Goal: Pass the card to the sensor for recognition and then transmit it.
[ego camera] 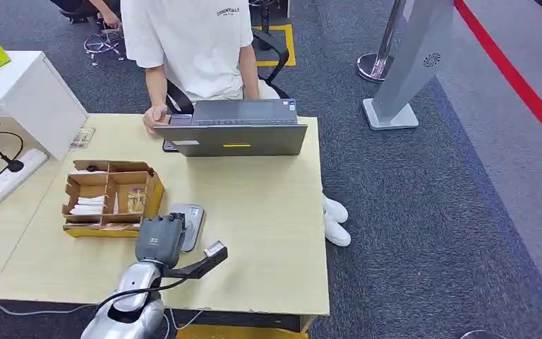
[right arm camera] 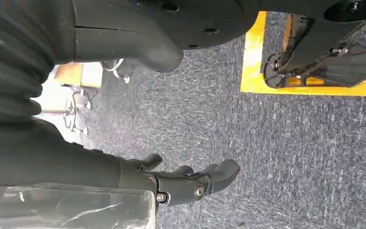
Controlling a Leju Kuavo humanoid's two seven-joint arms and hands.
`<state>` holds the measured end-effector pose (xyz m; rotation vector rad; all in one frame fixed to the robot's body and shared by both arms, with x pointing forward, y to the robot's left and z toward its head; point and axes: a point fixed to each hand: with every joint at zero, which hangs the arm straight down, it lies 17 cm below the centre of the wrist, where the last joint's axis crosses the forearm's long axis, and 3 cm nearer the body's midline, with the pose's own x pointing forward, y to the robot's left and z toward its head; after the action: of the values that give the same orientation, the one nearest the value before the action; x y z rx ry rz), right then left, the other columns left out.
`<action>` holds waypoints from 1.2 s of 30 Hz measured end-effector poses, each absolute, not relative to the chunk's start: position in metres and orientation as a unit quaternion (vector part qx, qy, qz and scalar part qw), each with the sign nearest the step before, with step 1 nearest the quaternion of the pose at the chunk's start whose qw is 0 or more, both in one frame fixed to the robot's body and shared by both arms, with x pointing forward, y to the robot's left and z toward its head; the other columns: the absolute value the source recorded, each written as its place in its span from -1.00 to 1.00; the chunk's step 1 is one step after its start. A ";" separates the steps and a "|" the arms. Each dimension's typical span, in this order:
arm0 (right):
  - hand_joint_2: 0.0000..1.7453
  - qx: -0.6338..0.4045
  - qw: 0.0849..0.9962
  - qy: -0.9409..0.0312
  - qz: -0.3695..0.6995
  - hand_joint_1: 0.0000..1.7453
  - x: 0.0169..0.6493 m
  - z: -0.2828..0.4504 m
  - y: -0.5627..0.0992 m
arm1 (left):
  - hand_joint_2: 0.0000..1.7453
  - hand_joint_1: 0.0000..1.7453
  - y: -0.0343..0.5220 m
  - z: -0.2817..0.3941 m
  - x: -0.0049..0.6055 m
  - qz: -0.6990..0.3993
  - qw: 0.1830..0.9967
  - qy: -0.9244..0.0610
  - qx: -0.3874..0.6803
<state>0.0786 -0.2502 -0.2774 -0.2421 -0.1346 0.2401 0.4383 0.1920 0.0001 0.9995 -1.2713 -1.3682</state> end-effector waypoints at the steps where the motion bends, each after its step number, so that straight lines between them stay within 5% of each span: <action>1: 1.00 -0.120 0.983 -0.067 0.118 -1.00 0.079 -0.277 -0.250 | 1.00 1.00 0.192 -0.002 0.438 -0.564 0.492 -0.521 0.409; 10: 1.00 -0.122 0.983 -0.067 0.117 -1.00 0.079 -0.277 -0.250 | 1.00 1.00 0.184 0.056 0.451 -0.498 0.429 -0.595 0.462; 17: 1.00 -0.125 0.980 -0.071 0.138 -1.00 0.081 -0.277 -0.250 | 1.00 1.00 0.214 0.204 0.483 -0.384 0.317 -0.681 0.536; 36: 1.00 -0.123 0.975 -0.073 0.172 -1.00 0.083 -0.277 -0.248 | 1.00 1.00 0.306 0.416 0.554 -0.315 0.181 -0.635 0.682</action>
<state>0.0828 -0.2481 -0.2766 -0.2485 -0.1468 0.3471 0.5538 0.3064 0.4162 1.9247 -1.7938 -0.8893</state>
